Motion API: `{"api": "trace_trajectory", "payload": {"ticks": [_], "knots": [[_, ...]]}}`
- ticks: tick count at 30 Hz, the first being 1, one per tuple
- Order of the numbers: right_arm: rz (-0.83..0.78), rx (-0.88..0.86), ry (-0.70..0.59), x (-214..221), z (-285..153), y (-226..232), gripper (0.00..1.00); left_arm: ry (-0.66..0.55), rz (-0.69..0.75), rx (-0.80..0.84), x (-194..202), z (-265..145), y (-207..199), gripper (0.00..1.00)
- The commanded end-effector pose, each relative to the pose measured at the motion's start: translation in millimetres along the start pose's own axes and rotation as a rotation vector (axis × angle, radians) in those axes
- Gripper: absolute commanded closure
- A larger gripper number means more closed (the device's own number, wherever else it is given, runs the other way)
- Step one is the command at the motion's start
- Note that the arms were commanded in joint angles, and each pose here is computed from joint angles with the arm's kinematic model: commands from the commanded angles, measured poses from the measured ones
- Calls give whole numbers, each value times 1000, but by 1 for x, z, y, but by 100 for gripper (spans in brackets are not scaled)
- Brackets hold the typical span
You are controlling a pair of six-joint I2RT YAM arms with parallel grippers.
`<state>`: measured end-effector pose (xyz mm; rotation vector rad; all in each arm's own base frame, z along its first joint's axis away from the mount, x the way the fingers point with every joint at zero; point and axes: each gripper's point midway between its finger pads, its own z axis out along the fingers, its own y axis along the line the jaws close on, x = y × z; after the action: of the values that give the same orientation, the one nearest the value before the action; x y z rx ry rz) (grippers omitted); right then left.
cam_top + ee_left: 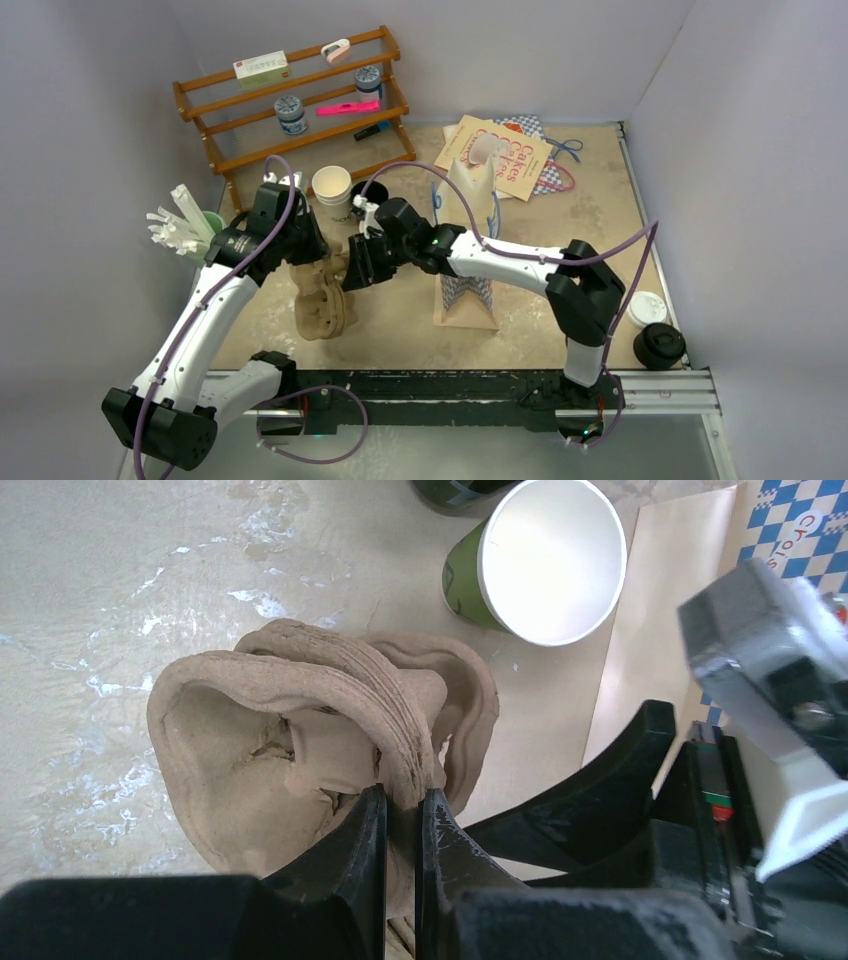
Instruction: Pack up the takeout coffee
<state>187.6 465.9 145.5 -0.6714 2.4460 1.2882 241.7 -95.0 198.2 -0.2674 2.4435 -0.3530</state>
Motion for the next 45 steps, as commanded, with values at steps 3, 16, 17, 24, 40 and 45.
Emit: {"api": "trace_trajectory", "payload": {"ticks": [3, 16, 17, 24, 40, 45], "knots": [[-69, -73, -87, -25, -20, 34, 60, -75, -12, 48, -19, -11, -11, 100], [-46, 4, -59, -17, -24, 21, 57, -14, -23, 49, 0, 9, -7, 100], [-41, 39, -65, -18, -26, 16, 54, -8, -26, 42, 1, 10, -6, 100], [-215, 244, -83, -16, -40, -8, 49, -25, 54, -138, -22, -16, 18, 100], [-979, 104, 98, 48, -11, 14, 24, 143, 174, -355, 13, 59, 66, 100], [-1119, 109, 161, 64, -3, -2, 22, 157, 163, -314, 8, 71, 54, 70]]}}
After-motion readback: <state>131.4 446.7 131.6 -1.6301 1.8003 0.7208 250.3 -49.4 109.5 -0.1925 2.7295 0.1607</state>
